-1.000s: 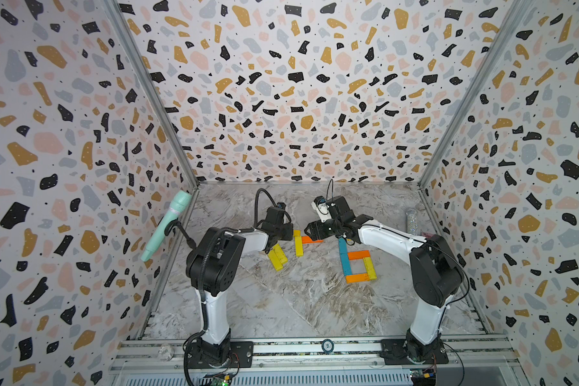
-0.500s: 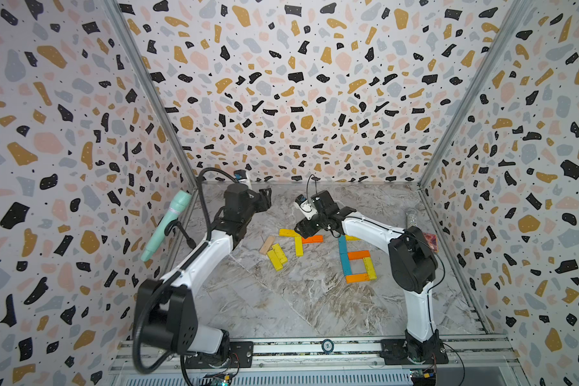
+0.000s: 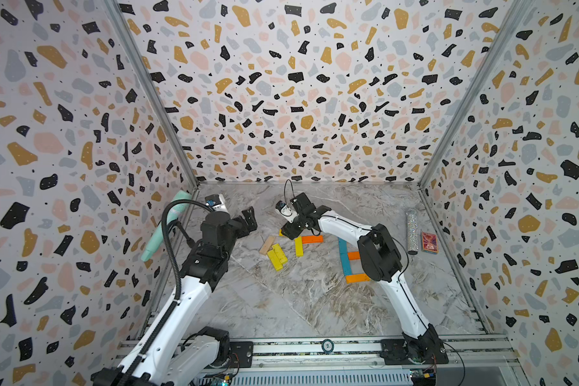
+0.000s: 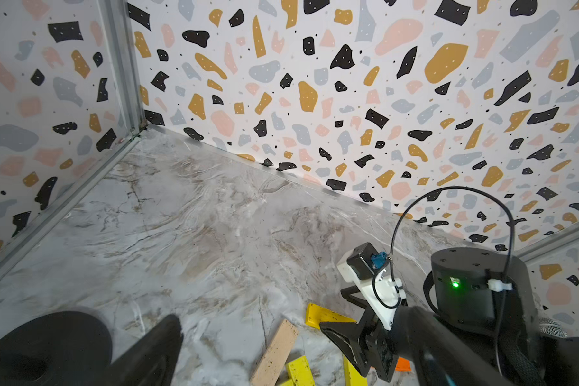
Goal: Assemble the number 6 with building blocks
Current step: Pick up the building block from the center of the board.
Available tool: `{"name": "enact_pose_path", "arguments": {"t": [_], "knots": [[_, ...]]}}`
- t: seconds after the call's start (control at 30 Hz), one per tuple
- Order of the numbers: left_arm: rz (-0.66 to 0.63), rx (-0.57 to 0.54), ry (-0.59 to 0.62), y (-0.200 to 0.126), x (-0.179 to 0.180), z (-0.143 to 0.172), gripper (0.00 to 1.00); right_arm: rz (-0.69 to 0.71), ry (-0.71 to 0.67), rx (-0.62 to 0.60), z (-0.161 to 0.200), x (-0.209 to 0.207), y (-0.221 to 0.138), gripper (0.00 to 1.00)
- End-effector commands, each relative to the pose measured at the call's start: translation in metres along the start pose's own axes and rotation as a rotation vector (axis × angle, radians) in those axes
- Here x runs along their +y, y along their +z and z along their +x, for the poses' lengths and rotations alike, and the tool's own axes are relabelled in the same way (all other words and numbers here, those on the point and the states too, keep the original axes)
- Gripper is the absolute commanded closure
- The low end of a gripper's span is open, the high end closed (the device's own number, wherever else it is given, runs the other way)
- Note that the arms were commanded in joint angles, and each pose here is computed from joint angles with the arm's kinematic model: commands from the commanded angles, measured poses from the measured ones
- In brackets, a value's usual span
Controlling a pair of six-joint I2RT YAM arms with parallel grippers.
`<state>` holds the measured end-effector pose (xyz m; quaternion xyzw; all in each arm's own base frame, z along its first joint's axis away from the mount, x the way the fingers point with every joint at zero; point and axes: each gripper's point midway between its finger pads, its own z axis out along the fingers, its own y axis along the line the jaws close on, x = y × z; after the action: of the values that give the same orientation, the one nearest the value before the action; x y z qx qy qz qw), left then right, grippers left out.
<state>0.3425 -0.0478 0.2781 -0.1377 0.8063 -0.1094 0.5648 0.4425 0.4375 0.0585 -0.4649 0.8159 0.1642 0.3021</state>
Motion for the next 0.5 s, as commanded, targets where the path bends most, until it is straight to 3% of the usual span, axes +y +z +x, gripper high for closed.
{"name": "enact_pose_path", "arguments": {"t": [0.0,0.23,0.47], "knots": [[-0.034,0.006,-0.007,-0.004,0.009,0.003,0.01,-0.010,-0.037,0.014,-0.006,0.004,-0.003,0.30],[-0.040,0.031,-0.005,-0.002,0.012,0.012,0.01,-0.021,-0.071,0.058,0.009,0.006,0.006,0.31],[-0.043,0.028,-0.002,-0.003,0.012,0.010,0.01,-0.004,-0.056,0.070,0.014,-0.012,0.016,0.41]]}}
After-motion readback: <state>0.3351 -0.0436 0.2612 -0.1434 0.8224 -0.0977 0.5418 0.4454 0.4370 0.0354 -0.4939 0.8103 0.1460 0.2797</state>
